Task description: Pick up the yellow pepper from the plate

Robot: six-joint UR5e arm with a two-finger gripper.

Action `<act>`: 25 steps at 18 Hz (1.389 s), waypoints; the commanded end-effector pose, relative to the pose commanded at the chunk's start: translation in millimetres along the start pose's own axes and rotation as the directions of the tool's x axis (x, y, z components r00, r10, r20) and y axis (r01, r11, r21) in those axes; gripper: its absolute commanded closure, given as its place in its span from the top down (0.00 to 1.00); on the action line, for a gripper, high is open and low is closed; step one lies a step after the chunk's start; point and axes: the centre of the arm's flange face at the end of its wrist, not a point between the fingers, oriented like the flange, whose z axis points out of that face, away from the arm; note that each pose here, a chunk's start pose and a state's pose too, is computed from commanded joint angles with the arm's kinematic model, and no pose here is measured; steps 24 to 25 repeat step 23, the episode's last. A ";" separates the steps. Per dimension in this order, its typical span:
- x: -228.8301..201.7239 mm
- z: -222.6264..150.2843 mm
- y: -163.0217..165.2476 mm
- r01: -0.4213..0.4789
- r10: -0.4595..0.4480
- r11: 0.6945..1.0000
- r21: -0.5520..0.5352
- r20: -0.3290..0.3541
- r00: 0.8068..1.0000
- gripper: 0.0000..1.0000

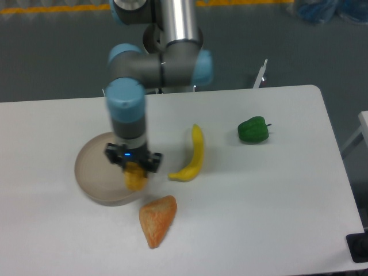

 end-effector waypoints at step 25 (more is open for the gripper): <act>-241.8 58.0 85.9 -0.583 0.580 0.807 -0.089 -0.056 0.812 0.00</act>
